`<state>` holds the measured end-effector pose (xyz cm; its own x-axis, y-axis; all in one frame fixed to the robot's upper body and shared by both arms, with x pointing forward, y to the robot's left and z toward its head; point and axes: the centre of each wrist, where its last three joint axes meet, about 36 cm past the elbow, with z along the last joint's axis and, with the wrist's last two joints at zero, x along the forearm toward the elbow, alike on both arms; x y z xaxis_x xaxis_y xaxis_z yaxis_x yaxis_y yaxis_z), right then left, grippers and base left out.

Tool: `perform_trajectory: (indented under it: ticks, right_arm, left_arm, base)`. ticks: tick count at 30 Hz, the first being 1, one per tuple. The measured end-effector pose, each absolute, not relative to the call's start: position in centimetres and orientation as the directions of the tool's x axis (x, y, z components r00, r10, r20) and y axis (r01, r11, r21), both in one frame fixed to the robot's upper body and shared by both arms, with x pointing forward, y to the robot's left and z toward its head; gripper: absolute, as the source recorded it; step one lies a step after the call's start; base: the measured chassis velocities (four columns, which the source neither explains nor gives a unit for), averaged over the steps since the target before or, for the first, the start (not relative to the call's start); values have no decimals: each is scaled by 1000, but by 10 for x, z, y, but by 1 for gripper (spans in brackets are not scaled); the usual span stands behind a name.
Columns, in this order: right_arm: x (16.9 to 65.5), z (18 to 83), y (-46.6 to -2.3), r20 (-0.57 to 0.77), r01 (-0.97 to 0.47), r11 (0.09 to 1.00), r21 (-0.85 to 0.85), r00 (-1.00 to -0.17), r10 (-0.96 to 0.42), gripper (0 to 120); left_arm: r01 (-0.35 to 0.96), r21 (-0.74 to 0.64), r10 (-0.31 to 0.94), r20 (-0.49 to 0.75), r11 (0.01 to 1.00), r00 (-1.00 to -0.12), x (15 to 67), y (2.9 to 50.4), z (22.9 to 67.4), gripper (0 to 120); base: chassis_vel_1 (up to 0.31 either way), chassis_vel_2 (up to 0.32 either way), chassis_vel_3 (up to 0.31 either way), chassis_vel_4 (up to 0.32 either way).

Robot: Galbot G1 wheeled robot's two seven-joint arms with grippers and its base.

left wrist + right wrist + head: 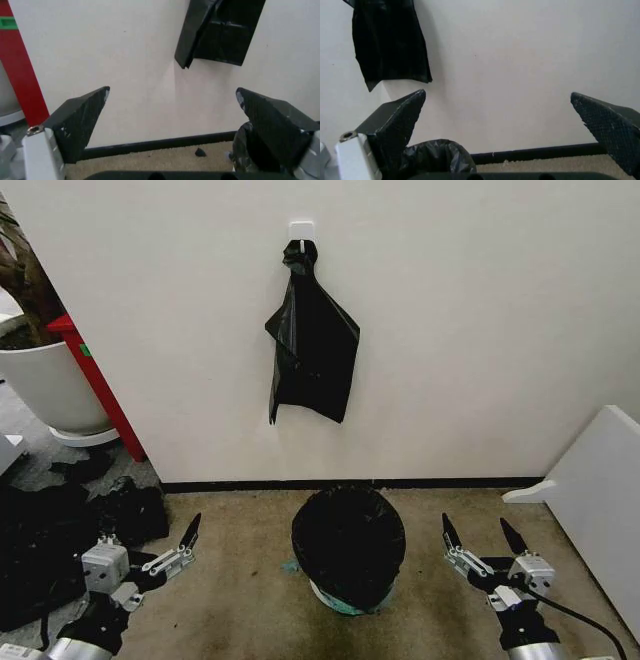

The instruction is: Place the garbage bag over the trash bin.

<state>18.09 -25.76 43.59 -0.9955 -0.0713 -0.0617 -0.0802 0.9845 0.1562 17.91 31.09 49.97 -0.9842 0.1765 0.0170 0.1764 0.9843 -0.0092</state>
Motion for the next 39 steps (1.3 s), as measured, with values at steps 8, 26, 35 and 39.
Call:
perform_trajectory:
  ticks: [8,26,35,39]
  right_arm:
    - [181,437,-258,-61,-83,985,153,-995,-74,100]
    - [183,443,-260,-63,-74,983,166,-996,-64,100]
    - [182,443,-260,-62,-69,983,170,-996,-59,100]
    - [182,443,-260,-61,-67,982,174,-996,-58,100]
  left_arm:
    - [174,-21,175,17,984,-984,178,308,498,100]
    - [186,-23,187,15,982,-982,178,306,502,100]
    - [189,-25,190,16,982,-982,178,305,502,100]
    - [196,-23,196,16,980,-980,179,305,502,100]
  base:
    - [0,0,0,0]
    - [0,0,0,0]
    - [0,0,0,0]
    - [0,0,0,0]
